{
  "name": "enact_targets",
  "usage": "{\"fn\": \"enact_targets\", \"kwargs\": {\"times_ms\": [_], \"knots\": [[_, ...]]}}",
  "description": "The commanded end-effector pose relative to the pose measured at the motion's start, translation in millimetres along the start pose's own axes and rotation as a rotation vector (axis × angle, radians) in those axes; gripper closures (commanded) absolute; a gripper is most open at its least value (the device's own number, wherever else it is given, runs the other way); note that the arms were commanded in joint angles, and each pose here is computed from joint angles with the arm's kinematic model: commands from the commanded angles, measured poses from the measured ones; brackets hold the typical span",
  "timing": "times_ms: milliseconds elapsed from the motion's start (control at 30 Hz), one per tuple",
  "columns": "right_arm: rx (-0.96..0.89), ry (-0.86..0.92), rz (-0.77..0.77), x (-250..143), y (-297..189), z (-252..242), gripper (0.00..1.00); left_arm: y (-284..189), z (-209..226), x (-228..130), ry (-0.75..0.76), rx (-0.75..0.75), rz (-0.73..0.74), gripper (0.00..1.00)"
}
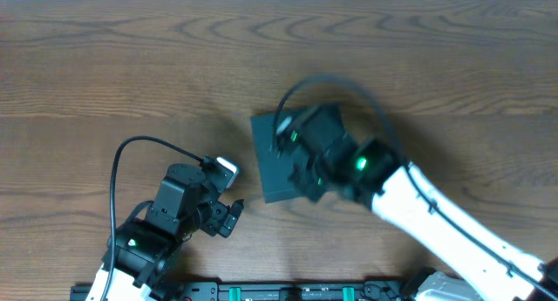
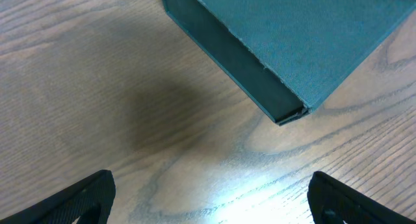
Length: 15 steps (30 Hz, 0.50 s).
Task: Pack container
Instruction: 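Press down on the closed lid with the right gripper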
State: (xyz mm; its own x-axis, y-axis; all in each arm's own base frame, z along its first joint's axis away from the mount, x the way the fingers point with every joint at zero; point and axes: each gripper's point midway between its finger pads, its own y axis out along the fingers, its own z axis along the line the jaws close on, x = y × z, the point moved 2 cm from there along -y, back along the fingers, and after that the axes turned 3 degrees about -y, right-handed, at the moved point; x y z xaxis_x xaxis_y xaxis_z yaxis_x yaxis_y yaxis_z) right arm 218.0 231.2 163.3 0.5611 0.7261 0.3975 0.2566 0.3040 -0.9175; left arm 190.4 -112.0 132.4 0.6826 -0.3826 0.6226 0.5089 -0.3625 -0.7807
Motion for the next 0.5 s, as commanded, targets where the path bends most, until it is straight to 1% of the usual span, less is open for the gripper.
{"fn": "enact_targets", "kwargs": {"times_ms": [0, 67, 133, 233, 467], "knots": [[0.007, 0.008, 0.031, -19, 6, 30, 0.99, 0, 1, -1, -0.008, 0.005, 0.002, 0.05], [0.031, 0.027, 0.05, -31, 20, 51, 0.99, 0, 1, -1, -0.008, 0.005, 0.002, 0.05], [0.043, 0.044, 0.028, -36, 35, 60, 0.98, 0, 1, -1, -0.008, 0.005, 0.002, 0.05], [0.043, 0.095, -0.009, -38, 57, 58, 0.99, 0, 1, -1, -0.008, 0.005, 0.002, 0.05], [0.03, 0.231, -0.05, -26, 82, 44, 0.99, 0, 1, -1, -0.008, 0.005, 0.002, 0.05]]}}
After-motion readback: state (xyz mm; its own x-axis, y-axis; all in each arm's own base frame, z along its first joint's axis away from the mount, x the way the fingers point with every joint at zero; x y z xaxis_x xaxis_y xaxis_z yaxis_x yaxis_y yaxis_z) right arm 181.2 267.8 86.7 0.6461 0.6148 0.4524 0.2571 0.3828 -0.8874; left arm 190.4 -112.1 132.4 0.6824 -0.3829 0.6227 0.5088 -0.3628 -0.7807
